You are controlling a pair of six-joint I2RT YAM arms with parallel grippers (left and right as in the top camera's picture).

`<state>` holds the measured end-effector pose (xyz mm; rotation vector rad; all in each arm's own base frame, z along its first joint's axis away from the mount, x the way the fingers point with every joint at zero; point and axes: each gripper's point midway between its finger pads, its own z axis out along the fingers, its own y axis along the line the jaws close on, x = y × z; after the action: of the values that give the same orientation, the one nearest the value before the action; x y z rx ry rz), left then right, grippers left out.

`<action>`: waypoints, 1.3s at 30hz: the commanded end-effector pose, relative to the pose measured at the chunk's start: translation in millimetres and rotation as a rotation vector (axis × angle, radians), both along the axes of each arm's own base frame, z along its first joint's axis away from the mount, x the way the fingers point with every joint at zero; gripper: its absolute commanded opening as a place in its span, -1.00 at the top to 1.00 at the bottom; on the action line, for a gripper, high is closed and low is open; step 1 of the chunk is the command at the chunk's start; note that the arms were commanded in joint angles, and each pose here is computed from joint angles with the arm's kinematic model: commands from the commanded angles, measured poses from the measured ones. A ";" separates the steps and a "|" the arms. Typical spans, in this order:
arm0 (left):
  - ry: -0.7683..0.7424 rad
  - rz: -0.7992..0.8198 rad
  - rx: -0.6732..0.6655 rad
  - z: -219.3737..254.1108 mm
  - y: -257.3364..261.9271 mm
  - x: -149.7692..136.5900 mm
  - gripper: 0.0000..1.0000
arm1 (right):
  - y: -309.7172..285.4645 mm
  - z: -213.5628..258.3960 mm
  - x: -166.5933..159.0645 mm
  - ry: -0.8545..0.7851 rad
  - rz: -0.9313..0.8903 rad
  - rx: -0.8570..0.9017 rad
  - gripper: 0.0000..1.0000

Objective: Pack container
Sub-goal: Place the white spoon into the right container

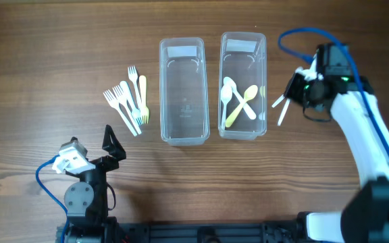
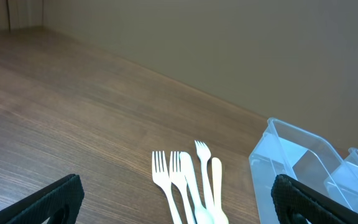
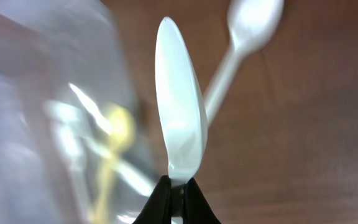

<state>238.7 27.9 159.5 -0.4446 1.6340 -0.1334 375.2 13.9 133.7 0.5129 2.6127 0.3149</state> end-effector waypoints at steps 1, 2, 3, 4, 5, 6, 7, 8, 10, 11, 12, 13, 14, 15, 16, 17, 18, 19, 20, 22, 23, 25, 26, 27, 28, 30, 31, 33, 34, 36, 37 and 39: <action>0.006 0.003 0.012 -3.0 1.4 0.2 -1.00 | 36.9 80.4 12.0 -0.263 0.145 0.072 0.91; 0.006 0.003 0.012 -3.0 1.4 0.2 -0.99 | 47.4 93.6 12.8 -0.313 0.183 0.086 0.91; 0.006 0.003 0.012 -3.0 1.4 0.2 -0.99 | 58.1 105.5 13.2 -0.358 0.217 0.101 0.91; 0.006 0.003 0.012 -3.0 1.4 0.2 -1.00 | 71.3 115.5 13.6 -0.398 0.258 0.121 0.91; 0.006 0.003 0.013 -3.0 1.4 0.2 -1.00 | 82.1 120.7 14.1 -0.421 0.293 0.137 0.92; 0.006 0.003 0.012 -3.0 1.4 0.2 -0.99 | 93.0 123.4 14.1 -0.436 0.326 0.154 0.91; 0.006 0.003 0.012 -3.0 1.4 0.2 -1.00 | 101.8 122.4 14.7 -0.438 0.349 0.159 0.91; 0.006 0.003 0.012 -3.0 1.4 0.2 -0.99 | 112.4 118.6 15.4 -0.435 0.377 0.157 0.91; 0.006 0.003 0.012 -3.0 1.4 0.2 -1.00 | 125.8 107.3 17.3 -0.418 0.424 0.143 0.91; 0.006 0.003 0.012 -3.0 1.4 0.2 -0.99 | 129.1 96.7 20.1 -0.392 0.421 0.134 0.87; 0.006 0.003 0.012 -3.0 1.4 0.2 -0.99 | 129.0 86.6 23.9 -0.369 0.411 0.124 0.15; 0.006 0.003 0.012 -3.0 1.4 0.2 -1.00 | 128.7 77.2 27.2 -0.347 0.406 0.119 -0.34; 0.006 0.003 0.012 -3.0 1.4 0.2 -0.99 | 127.1 71.9 29.8 -0.337 0.399 0.114 -0.47; 0.006 0.003 0.012 -3.0 1.4 0.2 -0.99 | 121.8 66.8 33.2 -0.328 0.380 0.095 -0.61; 0.006 0.003 0.012 -3.0 1.4 0.2 -1.00 | 112.6 63.2 37.3 -0.321 0.343 0.069 -0.60; 0.006 0.003 0.013 -3.0 1.4 0.2 -1.00 | 90.6 61.2 44.2 -0.316 0.249 0.021 -0.57; 0.006 0.003 0.012 -3.0 1.4 0.2 -1.00 | 81.0 60.8 46.7 -0.314 0.206 0.007 -0.57; 0.006 0.003 0.012 -3.0 1.4 0.2 -0.99 | 68.5 60.2 49.5 -0.312 0.157 -0.009 -0.57; 0.006 0.003 0.012 -3.0 1.4 0.2 -1.00 | 52.9 58.9 52.0 -0.308 0.104 -0.035 -0.54; 0.006 0.003 0.012 -3.0 1.4 0.2 -1.00 | 19.2 47.3 52.0 -0.257 -0.051 -0.072 -0.46; 0.006 0.003 0.012 -3.0 1.4 0.2 -0.99 | 9.6 40.5 50.3 -0.230 -0.102 -0.081 -0.45; 0.006 0.003 0.012 -3.0 1.4 0.2 -1.00 | -5.2 13.3 44.7 -0.131 -0.200 -0.068 -0.42; 0.006 0.003 0.012 -3.0 1.4 0.2 -1.00 | -8.6 -0.1 42.0 -0.085 -0.228 -0.062 -0.39; 0.006 0.003 0.012 -3.0 1.4 0.2 -1.00 | -11.9 -10.5 40.0 -0.051 -0.248 -0.058 -0.39; 0.006 0.003 0.012 -3.0 1.4 0.2 -0.99 | -17.3 -30.6 35.9 0.015 -0.271 -0.057 -0.37; 0.006 0.003 0.012 -3.0 1.4 0.2 -1.00 | -22.3 -47.8 32.3 0.069 -0.297 -0.052 -0.32; 0.006 0.003 0.012 -3.0 1.4 0.2 -1.00 | -24.8 -56.2 30.7 0.094 -0.308 -0.052 -0.27; 0.006 0.003 0.012 -3.0 1.4 0.2 -0.99 | -29.9 -71.9 28.3 0.137 -0.334 -0.050 -0.22; 0.006 0.003 0.012 -3.0 1.4 0.2 -1.00 | -31.1 -76.6 28.5 0.146 -0.337 -0.052 -0.21; 0.006 0.003 0.012 -3.0 1.4 0.2 -1.00 | -34.3 -86.7 29.6 0.162 -0.364 -0.048 -0.21; 0.006 0.003 0.012 -3.0 1.4 0.2 -0.99 | -35.4 -91.5 31.9 0.164 -0.370 -0.045 -0.21; 0.006 0.003 0.012 -3.0 1.4 0.2 -0.99 | -36.1 -97.4 34.4 0.166 -0.371 -0.046 -0.18</action>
<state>238.7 27.9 159.5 -0.4446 1.6340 -0.1334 405.7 -16.3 50.8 0.9654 2.6107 0.1226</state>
